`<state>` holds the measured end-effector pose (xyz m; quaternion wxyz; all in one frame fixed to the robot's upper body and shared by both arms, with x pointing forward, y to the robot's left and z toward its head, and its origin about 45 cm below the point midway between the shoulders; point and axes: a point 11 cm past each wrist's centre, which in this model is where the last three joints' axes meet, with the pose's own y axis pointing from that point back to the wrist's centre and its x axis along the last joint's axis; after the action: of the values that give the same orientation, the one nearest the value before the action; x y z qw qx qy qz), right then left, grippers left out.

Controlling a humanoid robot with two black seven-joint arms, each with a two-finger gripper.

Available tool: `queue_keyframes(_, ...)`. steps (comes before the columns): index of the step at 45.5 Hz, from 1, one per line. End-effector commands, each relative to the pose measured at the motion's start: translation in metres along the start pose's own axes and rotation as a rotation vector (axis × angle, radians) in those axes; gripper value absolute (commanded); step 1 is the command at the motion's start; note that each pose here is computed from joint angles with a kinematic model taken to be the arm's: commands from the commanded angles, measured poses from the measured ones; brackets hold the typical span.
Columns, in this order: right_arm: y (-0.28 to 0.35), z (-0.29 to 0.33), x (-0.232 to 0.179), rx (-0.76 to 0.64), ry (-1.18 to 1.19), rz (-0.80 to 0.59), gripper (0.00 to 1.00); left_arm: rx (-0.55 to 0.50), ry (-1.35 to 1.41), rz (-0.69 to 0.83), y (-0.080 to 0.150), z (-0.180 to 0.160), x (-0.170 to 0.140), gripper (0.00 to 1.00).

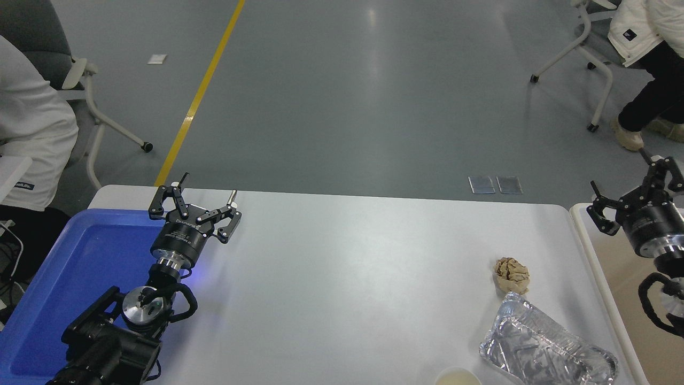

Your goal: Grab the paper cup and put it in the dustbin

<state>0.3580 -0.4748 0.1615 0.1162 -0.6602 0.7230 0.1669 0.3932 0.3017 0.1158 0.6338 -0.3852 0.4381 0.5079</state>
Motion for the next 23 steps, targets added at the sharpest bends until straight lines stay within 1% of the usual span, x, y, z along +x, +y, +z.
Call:
queue_keyframes(1, -0.0001, 0.0025, -0.0014, -0.004, 0.001, -0.005, 1.0, 0.0, 0.0, 0.0, 0.0, 0.0, 0.0, 0.99)
queue_keyframes(23, 0.0004, 0.0021, 0.0028, -0.005, 0.008, 0.011, 1.0, -0.002, 0.0, 0.0, 0.0001, 0.0009, 0.0, 0.99)
